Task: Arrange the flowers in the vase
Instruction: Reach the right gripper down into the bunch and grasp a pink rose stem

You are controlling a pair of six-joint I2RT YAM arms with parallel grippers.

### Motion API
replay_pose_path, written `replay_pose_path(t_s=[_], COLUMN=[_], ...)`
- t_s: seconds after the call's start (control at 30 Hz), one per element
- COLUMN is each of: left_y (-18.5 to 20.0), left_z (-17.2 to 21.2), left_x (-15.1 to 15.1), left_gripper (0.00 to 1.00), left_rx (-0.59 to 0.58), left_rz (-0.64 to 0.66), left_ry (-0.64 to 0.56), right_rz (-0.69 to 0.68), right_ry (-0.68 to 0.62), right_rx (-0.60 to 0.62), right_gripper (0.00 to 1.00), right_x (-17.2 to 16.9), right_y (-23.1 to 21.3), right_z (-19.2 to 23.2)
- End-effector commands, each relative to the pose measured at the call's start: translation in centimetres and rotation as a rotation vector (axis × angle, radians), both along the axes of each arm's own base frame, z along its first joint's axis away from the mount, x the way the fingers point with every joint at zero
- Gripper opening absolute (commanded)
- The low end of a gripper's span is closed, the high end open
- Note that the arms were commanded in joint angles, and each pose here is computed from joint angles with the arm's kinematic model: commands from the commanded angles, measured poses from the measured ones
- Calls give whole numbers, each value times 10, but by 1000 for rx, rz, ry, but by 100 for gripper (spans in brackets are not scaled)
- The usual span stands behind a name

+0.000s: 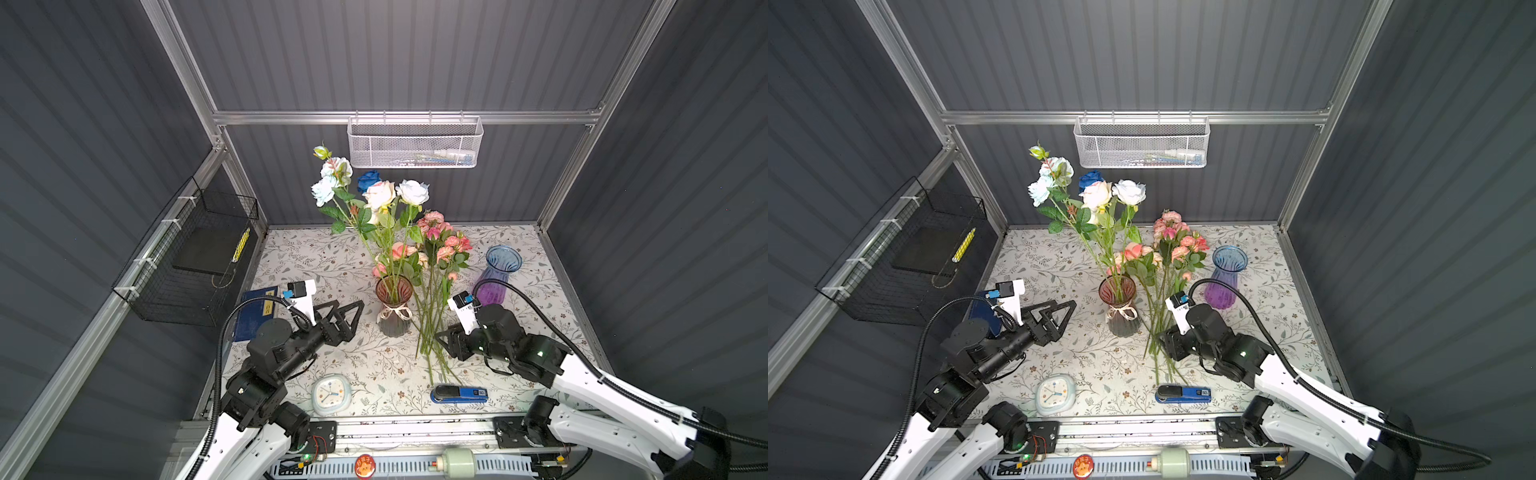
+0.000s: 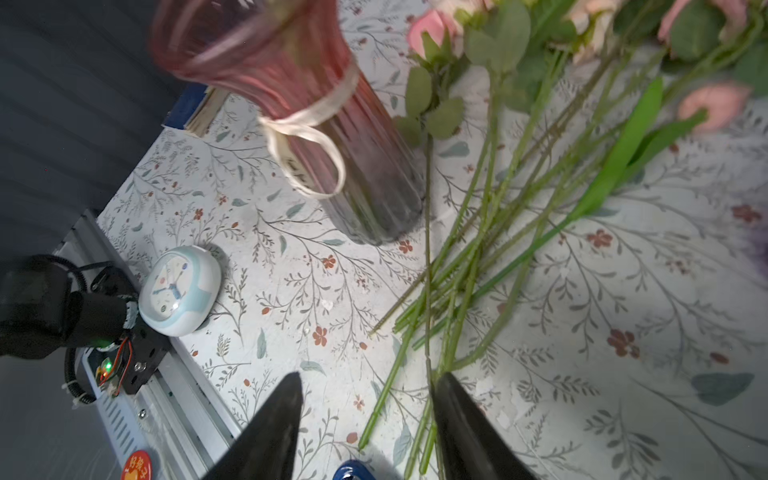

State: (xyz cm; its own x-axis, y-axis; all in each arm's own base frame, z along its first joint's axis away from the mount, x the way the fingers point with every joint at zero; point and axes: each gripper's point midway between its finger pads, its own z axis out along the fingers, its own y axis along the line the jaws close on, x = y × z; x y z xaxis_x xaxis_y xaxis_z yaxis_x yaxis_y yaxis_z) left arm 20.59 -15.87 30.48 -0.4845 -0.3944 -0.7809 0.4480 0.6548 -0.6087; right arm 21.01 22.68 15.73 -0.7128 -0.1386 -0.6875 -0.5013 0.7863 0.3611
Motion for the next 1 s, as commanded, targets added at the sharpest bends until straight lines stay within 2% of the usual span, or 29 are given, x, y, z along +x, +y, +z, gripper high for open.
replay_pose_path(t_s=[0.0,0.17,0.37,0.6,0.97], left_y=[-2,1,4,8,7], left_z=[0,-1,0,-1,-3], left_x=[-3,-5,-8,-10,-7], left_gripper=[100,100,100,100,100], left_rx=[-17,-17,-13,-3,-4], left_rz=[-12,-7,2,11,13], left_ry=[-2,4,5,4,10], right_rz=[-56,-97,-57,-64,-132], right_ry=[82,116,193,277,278], right_rx=[100,84,65,57,-54], right_gripper=[45,40,35,31,27], right_x=[20,60,93,107,131], right_y=[7,16,40,51,45], right_z=[-9,-32,-65,-96,-117])
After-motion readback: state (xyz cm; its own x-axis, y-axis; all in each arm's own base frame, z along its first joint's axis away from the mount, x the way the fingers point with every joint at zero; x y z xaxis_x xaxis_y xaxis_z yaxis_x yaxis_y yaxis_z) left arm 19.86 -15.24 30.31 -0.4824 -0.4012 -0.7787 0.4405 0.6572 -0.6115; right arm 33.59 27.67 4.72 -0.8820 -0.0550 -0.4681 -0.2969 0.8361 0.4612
